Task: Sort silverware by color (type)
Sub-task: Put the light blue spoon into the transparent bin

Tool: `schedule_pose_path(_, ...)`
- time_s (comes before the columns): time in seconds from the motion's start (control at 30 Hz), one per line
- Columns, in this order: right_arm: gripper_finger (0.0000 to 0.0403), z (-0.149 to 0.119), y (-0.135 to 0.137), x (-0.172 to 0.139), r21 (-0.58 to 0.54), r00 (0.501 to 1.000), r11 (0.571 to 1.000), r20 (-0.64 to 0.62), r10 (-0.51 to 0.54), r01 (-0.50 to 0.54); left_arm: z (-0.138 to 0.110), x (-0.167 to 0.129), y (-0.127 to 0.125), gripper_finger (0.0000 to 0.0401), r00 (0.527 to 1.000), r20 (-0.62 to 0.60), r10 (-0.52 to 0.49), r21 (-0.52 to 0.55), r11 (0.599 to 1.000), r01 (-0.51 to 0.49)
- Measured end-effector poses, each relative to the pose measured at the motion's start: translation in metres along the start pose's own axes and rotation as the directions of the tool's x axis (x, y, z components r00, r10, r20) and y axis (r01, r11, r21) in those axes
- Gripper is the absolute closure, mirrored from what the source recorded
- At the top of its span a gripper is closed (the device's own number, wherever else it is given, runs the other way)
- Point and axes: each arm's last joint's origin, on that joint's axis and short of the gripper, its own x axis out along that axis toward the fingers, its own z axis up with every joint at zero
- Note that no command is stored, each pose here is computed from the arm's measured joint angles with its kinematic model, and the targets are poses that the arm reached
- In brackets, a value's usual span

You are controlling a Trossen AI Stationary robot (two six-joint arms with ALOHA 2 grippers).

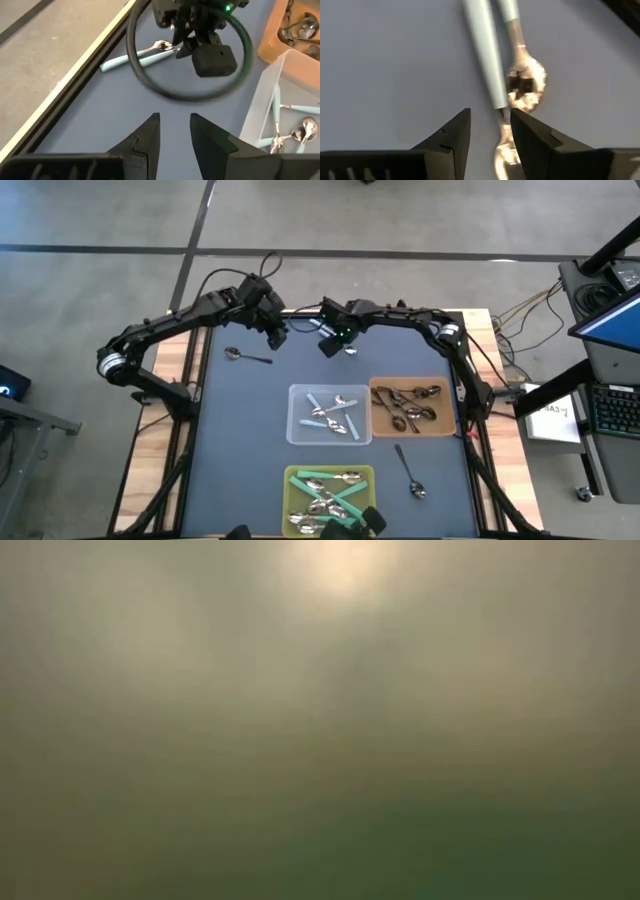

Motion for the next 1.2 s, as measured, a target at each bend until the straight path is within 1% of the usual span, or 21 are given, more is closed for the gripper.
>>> schedule_pose_path(0.17,0.0278,0.003,-0.013,0.001,0.027,1.0,1.0,-0.005,-0.005,0.005,0.0,-0.001,0.007,0.0312,1.0,0.004,0.015,-0.017,1.0,-0.015)
schedule_pose_path(0.3,0.0285,0.004,-0.017,0.005,0.04,1.0,0.999,-0.014,-0.004,0.004,0.0,-0.002,0.013,0.0312,1.0,0.009,0.029,-0.032,0.999,-0.028)
schedule_pose_path(0.47,0.0289,0.001,-0.017,0.015,0.04,0.998,0.999,-0.049,0.024,-0.023,0.0,-0.003,0.018,0.0312,0.999,0.011,0.039,-0.044,0.998,-0.038)
schedule_pose_path(0.67,0.0291,0.0,-0.016,0.016,0.03,0.998,0.999,-0.058,0.022,-0.02,0.0,-0.004,0.02,0.0312,0.999,0.015,0.045,-0.05,0.998,-0.044)
schedule_pose_path(0.83,0.0307,-0.001,-0.016,0.016,0.029,0.997,0.999,-0.071,0.038,-0.036,0.0,-0.004,0.02,0.0312,0.999,0.015,0.045,-0.047,0.998,-0.045)
schedule_pose_path(0.97,0.0322,-0.003,-0.016,0.017,-0.014,0.991,0.996,-0.106,0.084,-0.086,0.0,-0.004,0.02,0.0312,0.999,0.015,0.045,-0.047,0.998,-0.045)
schedule_pose_path(1.2,0.0336,-0.004,-0.016,0.017,-0.014,0.989,0.996,-0.122,0.089,-0.091,0.0,-0.004,0.021,0.0312,0.999,0.015,0.045,-0.031,0.999,-0.045)
